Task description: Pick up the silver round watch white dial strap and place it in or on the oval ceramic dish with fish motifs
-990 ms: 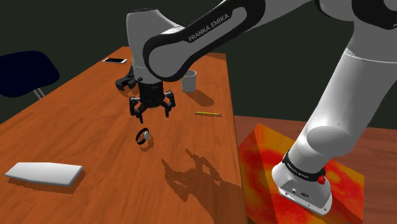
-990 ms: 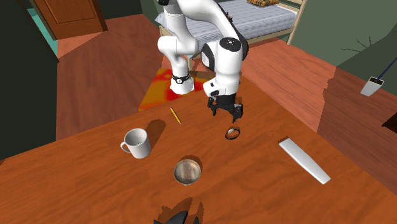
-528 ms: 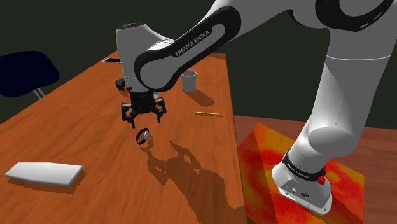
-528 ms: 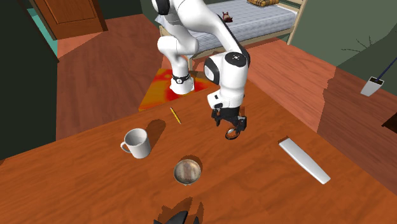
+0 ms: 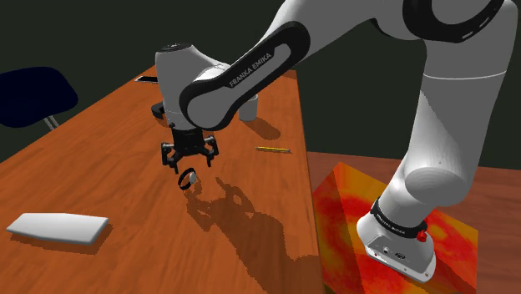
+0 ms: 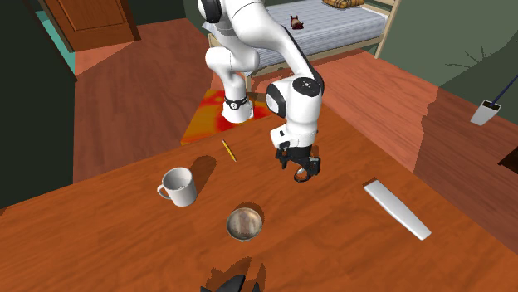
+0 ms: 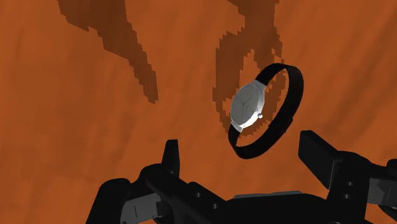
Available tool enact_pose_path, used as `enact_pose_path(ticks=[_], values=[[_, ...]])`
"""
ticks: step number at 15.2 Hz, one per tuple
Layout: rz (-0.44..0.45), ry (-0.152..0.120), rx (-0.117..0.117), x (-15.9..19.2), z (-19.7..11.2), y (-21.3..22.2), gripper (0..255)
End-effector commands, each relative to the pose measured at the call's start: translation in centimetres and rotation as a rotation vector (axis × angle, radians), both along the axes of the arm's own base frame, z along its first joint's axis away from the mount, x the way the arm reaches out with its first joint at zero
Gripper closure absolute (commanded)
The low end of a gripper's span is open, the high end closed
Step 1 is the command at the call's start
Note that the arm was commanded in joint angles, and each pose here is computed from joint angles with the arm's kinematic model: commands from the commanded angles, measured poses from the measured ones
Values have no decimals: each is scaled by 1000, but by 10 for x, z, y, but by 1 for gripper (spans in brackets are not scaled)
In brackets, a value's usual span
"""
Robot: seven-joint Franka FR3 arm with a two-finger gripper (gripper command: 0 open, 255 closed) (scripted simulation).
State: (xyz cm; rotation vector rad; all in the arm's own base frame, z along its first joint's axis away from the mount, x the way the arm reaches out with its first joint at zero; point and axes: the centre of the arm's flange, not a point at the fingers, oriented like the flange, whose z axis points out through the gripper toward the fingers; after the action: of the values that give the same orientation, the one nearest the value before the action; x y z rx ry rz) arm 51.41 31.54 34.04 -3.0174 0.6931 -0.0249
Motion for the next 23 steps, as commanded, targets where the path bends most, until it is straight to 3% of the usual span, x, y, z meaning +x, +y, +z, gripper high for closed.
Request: enact_pose_path(ticks=[1, 3, 4, 13, 23], values=[[0, 0, 0, 0, 0, 0, 0], [0, 0, 0, 0, 0, 0, 0], [0, 0, 0, 0, 0, 0, 255], [0, 0, 0, 0, 0, 0, 255], [0, 0, 0, 0, 53, 0, 255]])
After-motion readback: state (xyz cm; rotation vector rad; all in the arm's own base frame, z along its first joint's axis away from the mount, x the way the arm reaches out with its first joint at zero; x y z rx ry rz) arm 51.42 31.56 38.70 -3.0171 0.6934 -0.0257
